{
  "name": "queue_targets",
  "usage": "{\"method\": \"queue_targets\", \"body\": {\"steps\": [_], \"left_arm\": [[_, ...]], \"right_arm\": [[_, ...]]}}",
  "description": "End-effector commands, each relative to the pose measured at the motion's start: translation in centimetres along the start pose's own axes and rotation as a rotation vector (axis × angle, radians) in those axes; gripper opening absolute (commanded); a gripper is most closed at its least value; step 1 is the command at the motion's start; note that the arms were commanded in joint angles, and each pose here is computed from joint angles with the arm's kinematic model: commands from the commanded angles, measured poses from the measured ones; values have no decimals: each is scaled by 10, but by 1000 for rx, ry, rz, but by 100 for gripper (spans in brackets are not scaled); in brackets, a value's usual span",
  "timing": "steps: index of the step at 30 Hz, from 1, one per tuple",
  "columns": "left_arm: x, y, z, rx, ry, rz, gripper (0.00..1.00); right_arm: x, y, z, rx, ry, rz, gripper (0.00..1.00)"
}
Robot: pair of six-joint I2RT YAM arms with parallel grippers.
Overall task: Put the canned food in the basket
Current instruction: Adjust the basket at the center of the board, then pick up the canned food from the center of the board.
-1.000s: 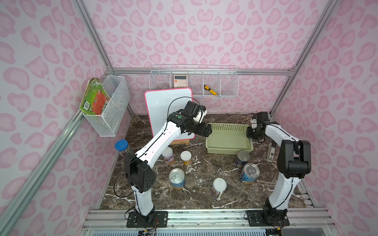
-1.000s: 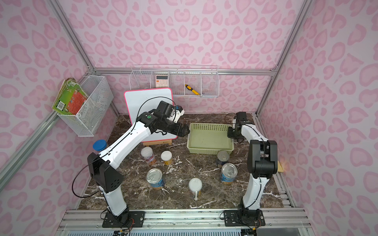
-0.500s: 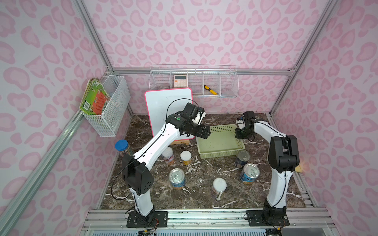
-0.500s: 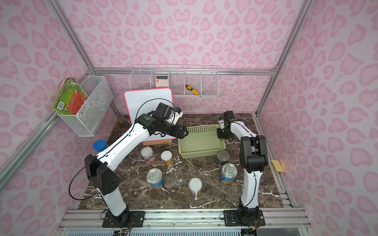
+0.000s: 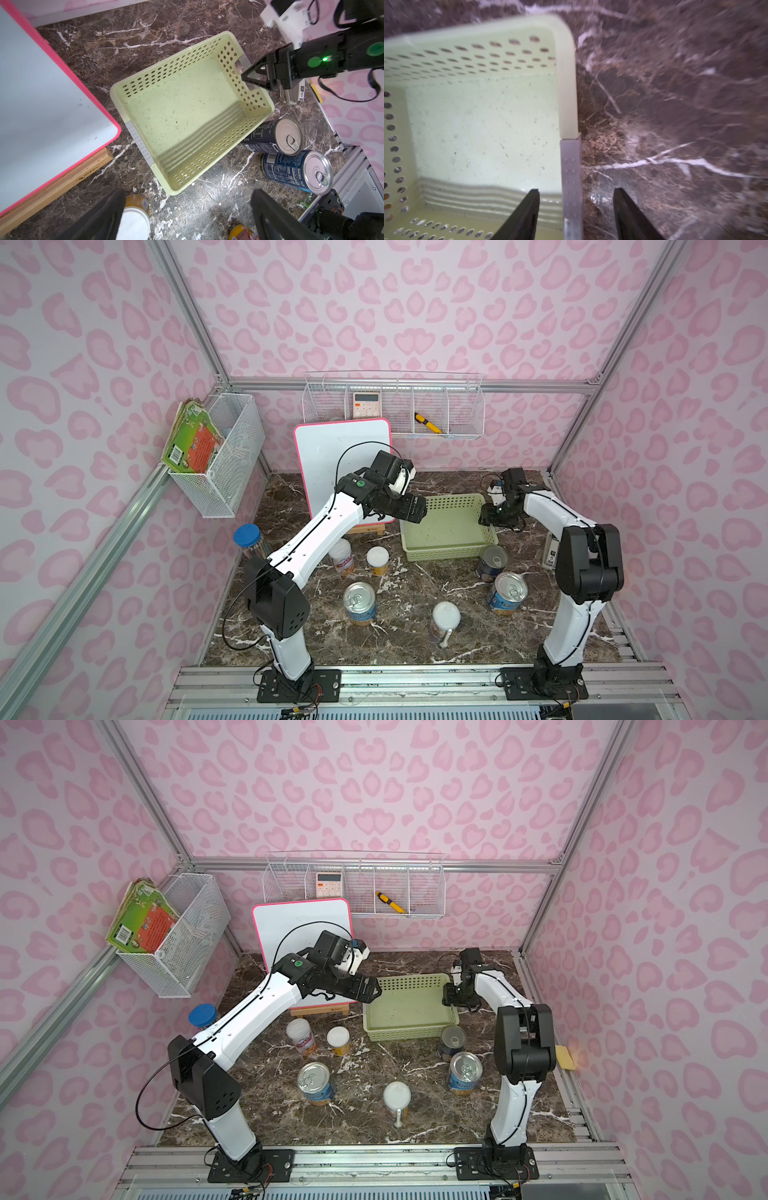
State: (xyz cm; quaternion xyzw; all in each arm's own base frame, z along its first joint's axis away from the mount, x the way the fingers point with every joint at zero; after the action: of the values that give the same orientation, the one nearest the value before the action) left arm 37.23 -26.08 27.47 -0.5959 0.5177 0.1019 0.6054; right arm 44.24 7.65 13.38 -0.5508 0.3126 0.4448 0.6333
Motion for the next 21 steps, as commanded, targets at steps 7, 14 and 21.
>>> {"method": "queue_targets", "body": {"steps": [7, 14, 21], "left_arm": [[-48, 7, -14, -1, 27, -85, 99], [-64, 54, -16, -35, 28, -55, 98], [-68, 81, -14, -55, 26, -30, 98]], "right_arm": [[-102, -1, 15, -64, 75, -140, 66], [-83, 68, 32, -77, 69, 10, 68], [-64, 105, 38, -71, 70, 105, 73]]}}
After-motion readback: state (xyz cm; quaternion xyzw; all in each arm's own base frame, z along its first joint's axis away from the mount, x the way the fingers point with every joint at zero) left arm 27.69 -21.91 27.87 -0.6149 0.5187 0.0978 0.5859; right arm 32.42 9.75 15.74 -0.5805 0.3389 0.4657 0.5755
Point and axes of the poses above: each gripper's point midway between its finger pads, its own x axis out along the fingers, its own z axis along the line the jaws close on, y = z × x, the point moved 3 cm from there along -x, back along the fingers, and after that the axes turned 1 degree about x, right-handed, at the moved point
